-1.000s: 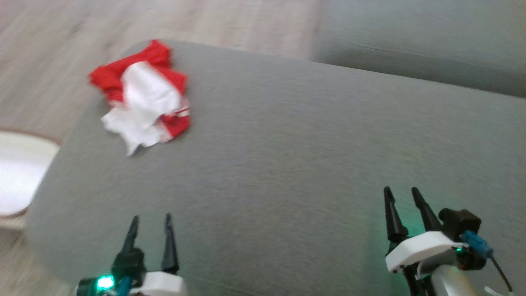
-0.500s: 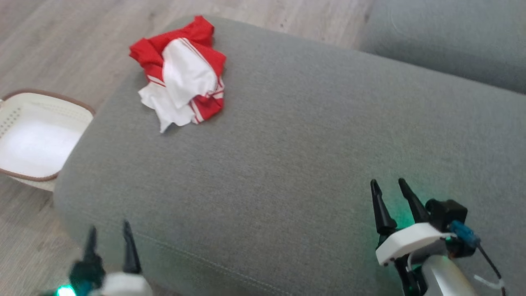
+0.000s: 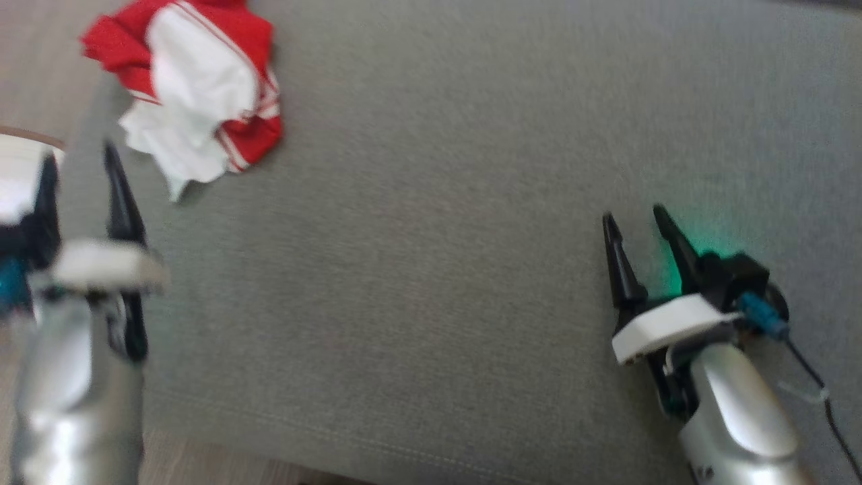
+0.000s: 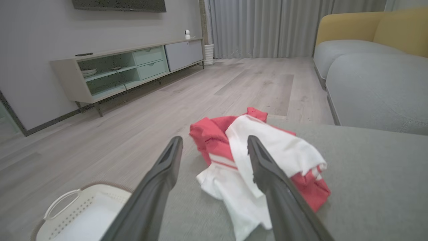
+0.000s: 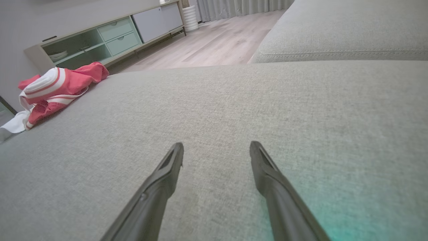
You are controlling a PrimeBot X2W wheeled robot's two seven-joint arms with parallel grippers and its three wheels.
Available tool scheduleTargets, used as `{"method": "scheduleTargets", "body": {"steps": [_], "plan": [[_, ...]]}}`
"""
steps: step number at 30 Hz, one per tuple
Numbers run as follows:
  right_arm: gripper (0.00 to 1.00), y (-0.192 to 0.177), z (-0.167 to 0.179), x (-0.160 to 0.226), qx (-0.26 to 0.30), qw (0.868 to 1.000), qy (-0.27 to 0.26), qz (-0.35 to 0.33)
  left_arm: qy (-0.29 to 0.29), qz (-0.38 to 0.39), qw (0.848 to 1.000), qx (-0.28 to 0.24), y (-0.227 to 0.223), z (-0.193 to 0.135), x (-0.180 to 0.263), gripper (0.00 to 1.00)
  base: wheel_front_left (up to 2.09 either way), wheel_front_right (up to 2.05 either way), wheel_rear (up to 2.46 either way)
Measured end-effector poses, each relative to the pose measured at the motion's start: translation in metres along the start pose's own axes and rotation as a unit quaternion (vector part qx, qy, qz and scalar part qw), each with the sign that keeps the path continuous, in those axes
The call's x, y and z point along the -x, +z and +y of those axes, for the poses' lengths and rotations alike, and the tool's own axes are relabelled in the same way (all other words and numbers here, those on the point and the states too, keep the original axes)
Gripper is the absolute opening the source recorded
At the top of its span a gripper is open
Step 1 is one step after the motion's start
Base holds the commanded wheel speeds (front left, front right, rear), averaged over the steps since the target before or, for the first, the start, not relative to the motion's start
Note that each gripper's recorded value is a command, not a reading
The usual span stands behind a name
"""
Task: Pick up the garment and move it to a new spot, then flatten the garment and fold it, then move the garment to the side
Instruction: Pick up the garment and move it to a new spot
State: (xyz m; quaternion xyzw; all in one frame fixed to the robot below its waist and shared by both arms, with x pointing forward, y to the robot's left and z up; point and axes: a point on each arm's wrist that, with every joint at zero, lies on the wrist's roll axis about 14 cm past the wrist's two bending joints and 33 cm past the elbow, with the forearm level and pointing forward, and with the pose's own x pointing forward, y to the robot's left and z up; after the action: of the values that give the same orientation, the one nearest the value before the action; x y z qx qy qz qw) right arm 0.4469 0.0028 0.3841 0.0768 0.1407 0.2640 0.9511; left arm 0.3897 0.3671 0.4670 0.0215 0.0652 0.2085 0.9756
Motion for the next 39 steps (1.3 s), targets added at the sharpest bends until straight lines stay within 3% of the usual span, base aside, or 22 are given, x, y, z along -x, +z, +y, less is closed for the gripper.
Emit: {"method": "scheduleTargets", "body": {"steps": [6, 11, 17, 20, 21, 22, 28, 32, 36, 39], "plan": [[1.0, 0.005, -0.028, -0.016, 0.005, 1.0, -0.017, -0.02, -0.051, 0.002, 0.999, 0.004, 0.011, -0.046, -0.069, 1.0, 0.0, 0.0, 0.0], [1.0, 0.008, -0.049, -0.021, 0.001, 0.999, -0.036, -0.036, -0.08, 0.071, 0.994, 0.009, -0.03, -0.078, -0.092, 1.0, 0.0, 0.0, 0.0], [1.0, 0.012, -0.068, -0.023, 0.003, 0.997, -0.056, -0.052, -0.079, 0.199, 0.977, 0.022, -0.094, -0.096, -0.101, 1.0, 0.0, 0.0, 0.0], [1.0, 0.011, -0.077, -0.021, 0.002, 0.996, -0.066, -0.056, -0.083, 0.224, 0.971, 0.016, -0.109, -0.102, -0.105, 1.0, 0.0, 0.0, 0.0], [1.0, 0.012, -0.079, -0.021, 0.002, 0.996, -0.069, -0.057, -0.083, 0.223, 0.971, 0.012, -0.108, -0.101, -0.108, 0.67, 0.0, 0.0, 0.0], [1.0, 0.014, -0.08, -0.021, 0.002, 0.996, -0.071, -0.059, -0.083, 0.219, 0.972, 0.008, -0.107, -0.101, -0.111, 0.0, 0.0, 0.0, 0.0], [1.0, 0.023, -0.092, -0.01, 0.001, 0.993, -0.097, -0.061, -0.109, 0.157, 0.981, -0.026, -0.073, -0.107, -0.115, 0.0, 0.0, 0.0, 0.0], [1.0, 0.025, -0.094, 0.005, -0.006, 0.992, -0.11, -0.054, -0.14, 0.051, 0.988, -0.04, 0.001, -0.124, -0.132, 0.0, 0.0, 0.0, 0.0], [1.0, 0.024, -0.092, 0.028, -0.02, 0.991, -0.123, -0.049, -0.193, -0.058, 0.978, -0.052, 0.084, -0.164, -0.132, 0.0, 0.0, 0.0, 0.0], [1.0, 0.031, -0.091, 0.038, -0.029, 0.99, -0.128, -0.057, -0.233, -0.098, 0.966, -0.058, 0.111, -0.192, -0.121, 0.0, 0.0, 0.0, 0.0]]}}
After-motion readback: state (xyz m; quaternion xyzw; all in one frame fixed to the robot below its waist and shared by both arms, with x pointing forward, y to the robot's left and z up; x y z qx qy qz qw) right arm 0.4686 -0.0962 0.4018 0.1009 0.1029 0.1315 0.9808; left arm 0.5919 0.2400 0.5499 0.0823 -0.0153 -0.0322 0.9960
